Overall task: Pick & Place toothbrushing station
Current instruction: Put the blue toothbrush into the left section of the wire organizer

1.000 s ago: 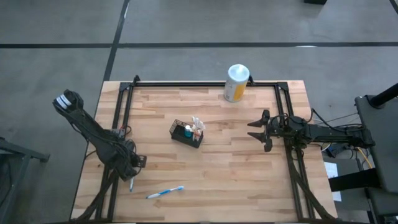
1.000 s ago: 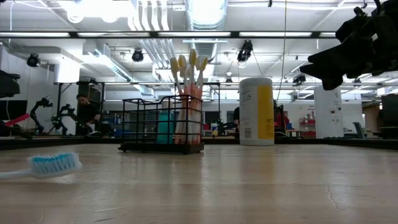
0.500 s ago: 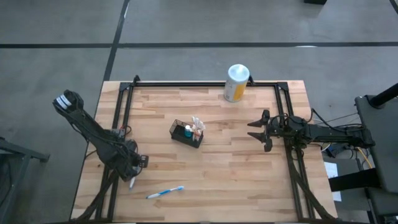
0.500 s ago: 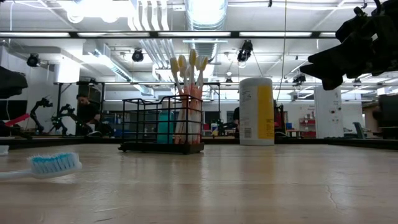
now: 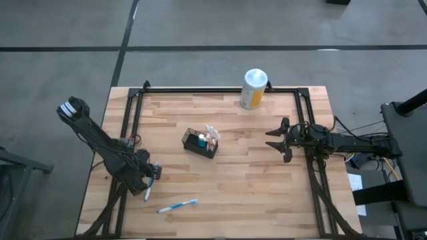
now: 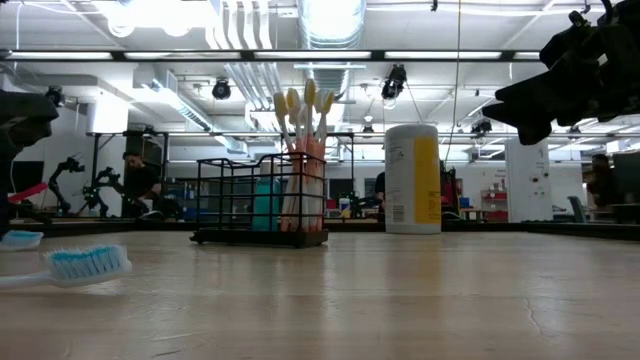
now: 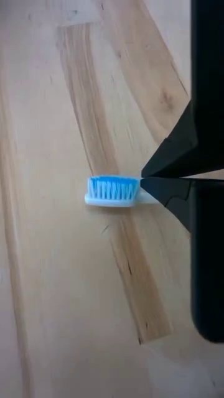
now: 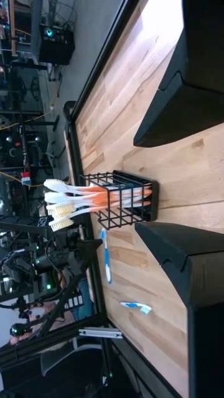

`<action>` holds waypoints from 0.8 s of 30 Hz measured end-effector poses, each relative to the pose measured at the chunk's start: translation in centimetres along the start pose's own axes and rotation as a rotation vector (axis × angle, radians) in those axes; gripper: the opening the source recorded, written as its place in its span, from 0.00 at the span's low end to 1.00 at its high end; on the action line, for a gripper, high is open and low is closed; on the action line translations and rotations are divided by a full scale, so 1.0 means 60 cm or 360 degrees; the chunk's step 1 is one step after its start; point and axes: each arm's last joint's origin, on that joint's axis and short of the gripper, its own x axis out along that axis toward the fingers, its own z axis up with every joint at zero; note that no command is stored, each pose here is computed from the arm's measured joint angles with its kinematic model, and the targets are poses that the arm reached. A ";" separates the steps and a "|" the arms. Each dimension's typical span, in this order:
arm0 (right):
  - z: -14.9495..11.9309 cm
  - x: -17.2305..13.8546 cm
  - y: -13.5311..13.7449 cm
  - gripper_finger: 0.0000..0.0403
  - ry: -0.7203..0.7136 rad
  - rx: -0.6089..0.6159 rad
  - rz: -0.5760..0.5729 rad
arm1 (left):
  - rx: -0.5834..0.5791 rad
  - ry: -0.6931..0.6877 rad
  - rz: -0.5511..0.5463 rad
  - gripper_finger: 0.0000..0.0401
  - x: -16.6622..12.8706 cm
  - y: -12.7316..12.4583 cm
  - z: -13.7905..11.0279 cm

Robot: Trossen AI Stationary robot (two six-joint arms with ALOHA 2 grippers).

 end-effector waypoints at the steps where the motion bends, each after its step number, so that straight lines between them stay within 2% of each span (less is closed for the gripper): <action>1: 0.000 0.000 0.000 0.50 0.0000 0.0000 0.0000 | 0.0001 0.0000 0.0003 0.02 0.000 0.000 0.000; 16: 0.000 0.000 0.000 0.50 0.0000 0.0000 -0.0001 | -0.0021 -0.0018 0.0087 0.23 0.011 0.016 0.005; 24: 0.000 0.000 0.000 0.50 0.0001 0.0000 -0.0001 | 0.0007 -0.0044 0.0076 0.25 0.015 0.019 0.008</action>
